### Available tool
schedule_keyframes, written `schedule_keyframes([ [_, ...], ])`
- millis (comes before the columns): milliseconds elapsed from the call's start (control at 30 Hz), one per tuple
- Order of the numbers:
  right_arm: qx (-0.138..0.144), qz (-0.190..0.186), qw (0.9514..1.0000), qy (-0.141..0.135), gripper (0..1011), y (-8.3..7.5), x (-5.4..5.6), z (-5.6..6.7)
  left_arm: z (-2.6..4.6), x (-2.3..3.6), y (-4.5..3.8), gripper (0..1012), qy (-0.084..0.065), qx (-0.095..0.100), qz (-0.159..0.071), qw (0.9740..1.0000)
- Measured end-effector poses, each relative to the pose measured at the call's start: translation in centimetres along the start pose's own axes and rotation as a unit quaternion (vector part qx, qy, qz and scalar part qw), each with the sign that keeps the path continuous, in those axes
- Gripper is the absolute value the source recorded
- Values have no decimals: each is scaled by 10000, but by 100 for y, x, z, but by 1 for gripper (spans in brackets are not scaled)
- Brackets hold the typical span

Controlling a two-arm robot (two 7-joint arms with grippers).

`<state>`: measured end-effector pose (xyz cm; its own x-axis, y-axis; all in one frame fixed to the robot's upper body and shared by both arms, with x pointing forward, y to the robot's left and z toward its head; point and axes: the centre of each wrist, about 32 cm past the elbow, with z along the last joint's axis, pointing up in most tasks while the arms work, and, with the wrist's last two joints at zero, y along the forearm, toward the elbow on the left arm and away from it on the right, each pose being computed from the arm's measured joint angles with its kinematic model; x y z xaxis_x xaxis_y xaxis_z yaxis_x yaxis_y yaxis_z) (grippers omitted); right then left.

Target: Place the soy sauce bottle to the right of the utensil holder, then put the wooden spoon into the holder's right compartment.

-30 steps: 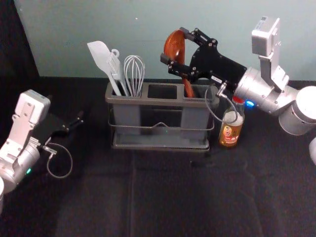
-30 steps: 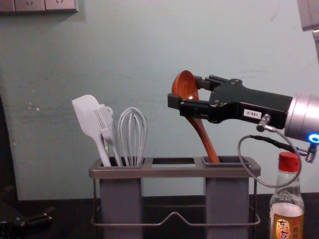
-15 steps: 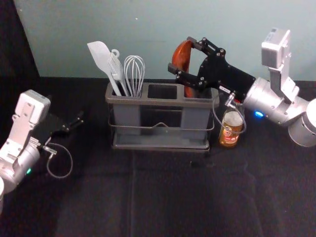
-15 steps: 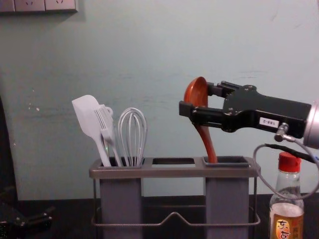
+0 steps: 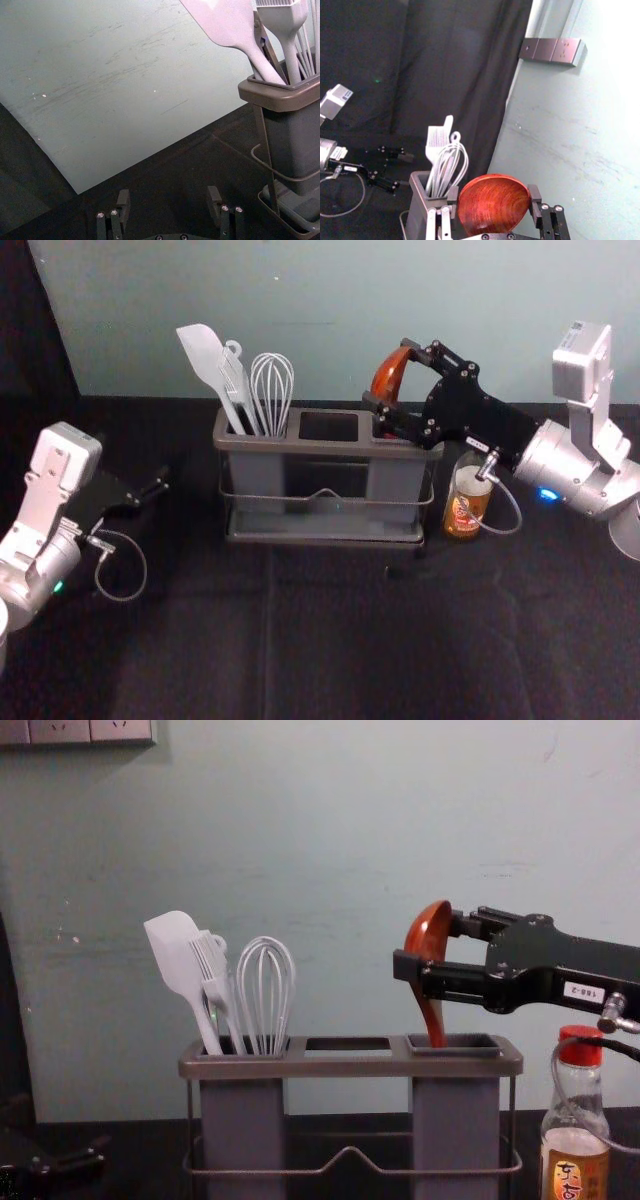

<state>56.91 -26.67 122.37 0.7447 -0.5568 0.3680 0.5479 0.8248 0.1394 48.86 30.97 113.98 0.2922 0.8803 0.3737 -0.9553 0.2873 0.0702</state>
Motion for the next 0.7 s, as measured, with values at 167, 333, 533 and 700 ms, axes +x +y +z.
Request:
schedule_keyframes([
  [167,-95,-16,9999,49,839,-24,1,-1,0,0,0,1005,0,0,0,10000],
  [333,-190,-36,9998,80,839,-29,3,2,0,0,0,1005,0,0,0,10000],
  [533,-296,-28,9994,156,839,-26,-2,-2,0,0,0,1005,0,0,0,10000],
  [700,-381,-21,9990,227,839,-25,-3,-11,0,0,0,1005,0,0,0,10000],
])
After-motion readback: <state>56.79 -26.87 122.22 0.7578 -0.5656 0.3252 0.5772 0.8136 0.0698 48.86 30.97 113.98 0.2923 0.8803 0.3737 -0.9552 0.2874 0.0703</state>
